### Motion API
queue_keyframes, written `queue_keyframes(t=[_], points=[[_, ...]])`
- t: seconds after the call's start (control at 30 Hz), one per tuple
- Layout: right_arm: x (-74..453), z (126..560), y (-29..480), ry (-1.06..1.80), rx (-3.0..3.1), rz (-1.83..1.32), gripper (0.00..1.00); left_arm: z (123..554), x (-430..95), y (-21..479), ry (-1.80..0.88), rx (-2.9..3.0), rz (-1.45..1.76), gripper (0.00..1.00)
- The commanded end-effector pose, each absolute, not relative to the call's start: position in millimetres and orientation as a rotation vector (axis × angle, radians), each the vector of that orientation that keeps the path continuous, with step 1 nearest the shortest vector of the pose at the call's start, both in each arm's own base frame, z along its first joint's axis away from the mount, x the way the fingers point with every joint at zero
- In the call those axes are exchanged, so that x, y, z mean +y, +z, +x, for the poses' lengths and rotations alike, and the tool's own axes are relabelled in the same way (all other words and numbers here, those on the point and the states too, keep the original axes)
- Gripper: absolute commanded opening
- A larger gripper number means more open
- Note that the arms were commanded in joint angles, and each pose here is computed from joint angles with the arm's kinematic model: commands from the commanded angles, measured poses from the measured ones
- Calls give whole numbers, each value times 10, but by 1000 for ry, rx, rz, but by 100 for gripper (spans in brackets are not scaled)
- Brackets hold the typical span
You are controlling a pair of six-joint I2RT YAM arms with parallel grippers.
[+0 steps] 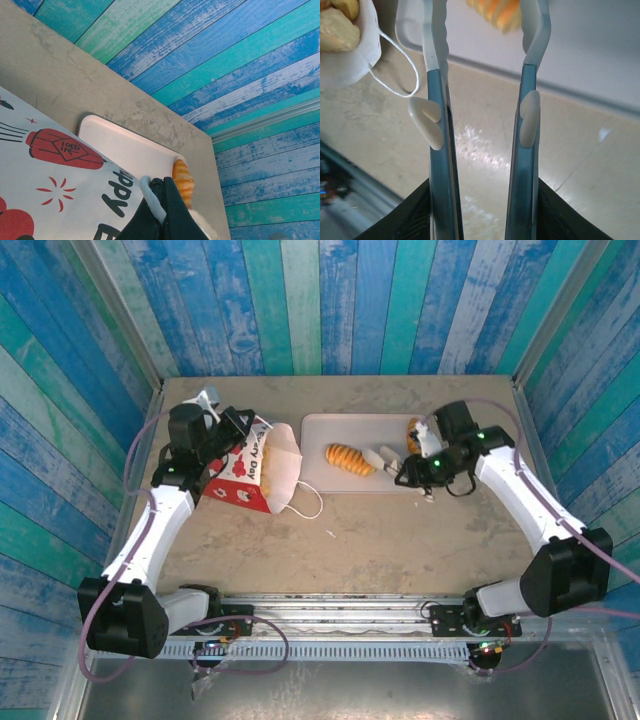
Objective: Take the fake bread out of the paper bag
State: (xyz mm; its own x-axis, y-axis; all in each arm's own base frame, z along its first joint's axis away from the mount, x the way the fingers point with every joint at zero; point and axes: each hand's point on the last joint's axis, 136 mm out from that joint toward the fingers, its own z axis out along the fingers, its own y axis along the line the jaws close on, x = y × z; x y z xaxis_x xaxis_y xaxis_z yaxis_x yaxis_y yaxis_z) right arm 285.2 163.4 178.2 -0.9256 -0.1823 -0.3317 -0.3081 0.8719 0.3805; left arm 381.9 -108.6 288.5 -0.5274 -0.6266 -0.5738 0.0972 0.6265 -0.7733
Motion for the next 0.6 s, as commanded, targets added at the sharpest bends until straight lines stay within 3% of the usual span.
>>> queue_keyframes(t=[0.0, 0.3, 0.57], points=[[1581, 2983, 1733, 275, 2782, -615, 47, 3728, -1102, 3065, -978, 1886, -352, 0], [1946, 3179, 1613, 120, 2836, -925, 52, 3653, -1189, 3058, -989, 1923, -260, 0], [1958, 3407, 1603, -30, 2829, -977, 56, 3647, -1232, 3011, -983, 1958, -211, 0]])
